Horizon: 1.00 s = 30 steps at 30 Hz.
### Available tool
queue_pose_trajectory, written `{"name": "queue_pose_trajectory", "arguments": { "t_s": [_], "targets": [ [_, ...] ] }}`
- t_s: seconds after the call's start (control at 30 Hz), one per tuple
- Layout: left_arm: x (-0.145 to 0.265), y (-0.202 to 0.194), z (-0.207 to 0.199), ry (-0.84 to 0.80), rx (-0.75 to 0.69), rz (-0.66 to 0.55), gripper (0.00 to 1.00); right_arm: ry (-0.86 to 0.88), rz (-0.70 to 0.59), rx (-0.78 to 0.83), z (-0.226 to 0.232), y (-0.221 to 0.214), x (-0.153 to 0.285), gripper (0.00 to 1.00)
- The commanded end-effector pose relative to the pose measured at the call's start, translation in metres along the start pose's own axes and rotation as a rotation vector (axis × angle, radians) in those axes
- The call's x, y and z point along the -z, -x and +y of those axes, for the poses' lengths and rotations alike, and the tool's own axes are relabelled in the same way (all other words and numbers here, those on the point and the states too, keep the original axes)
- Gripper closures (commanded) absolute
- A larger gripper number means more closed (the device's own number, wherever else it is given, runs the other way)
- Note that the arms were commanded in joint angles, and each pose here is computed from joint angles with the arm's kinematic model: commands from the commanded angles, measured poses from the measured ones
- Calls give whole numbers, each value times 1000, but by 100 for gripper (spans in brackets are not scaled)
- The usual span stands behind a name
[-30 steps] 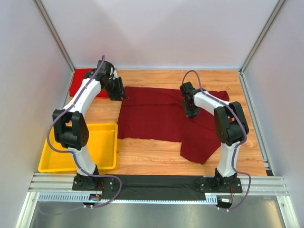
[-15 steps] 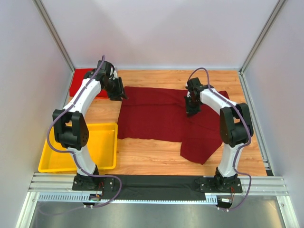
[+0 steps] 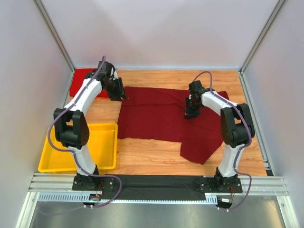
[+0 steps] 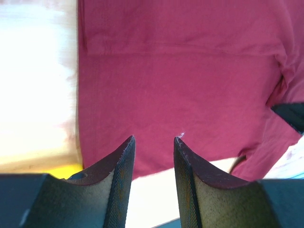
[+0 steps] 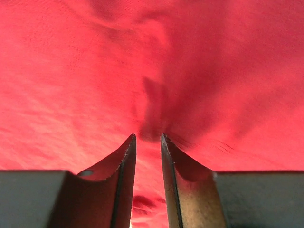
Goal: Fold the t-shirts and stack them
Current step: Fold the tshirt
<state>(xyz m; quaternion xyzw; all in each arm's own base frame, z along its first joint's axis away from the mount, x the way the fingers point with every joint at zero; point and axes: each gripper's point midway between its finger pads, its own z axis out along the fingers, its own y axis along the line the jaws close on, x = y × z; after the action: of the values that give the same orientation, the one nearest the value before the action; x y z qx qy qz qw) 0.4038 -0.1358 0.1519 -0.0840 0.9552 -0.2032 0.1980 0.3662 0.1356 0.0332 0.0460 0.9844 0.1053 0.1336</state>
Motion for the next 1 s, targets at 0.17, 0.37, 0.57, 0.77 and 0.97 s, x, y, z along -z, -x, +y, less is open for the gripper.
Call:
{"name": "queue_pose_trajectory", "arguments": {
  "t_s": [0.17, 0.37, 0.57, 0.77, 0.97],
  "targets": [
    [-62, 44, -12, -70, 29, -19, 54, -73, -284, -268, -71, 82, 38, 74],
    [-109, 65, -3, -50, 35, -19, 55, -181, -380, -389, -136, 134, 25, 76],
    [-147, 71, 8, -30, 62, -9, 55, -328, -366, -372, -196, 162, 6, 76],
    [-169, 83, 39, 121, 43, -31, 55, -406, -345, -284, -226, 196, -13, 75],
    [-166, 112, 31, 102, -16, -115, 54, -308, -402, -259, -223, 242, -13, 73]
  ]
}}
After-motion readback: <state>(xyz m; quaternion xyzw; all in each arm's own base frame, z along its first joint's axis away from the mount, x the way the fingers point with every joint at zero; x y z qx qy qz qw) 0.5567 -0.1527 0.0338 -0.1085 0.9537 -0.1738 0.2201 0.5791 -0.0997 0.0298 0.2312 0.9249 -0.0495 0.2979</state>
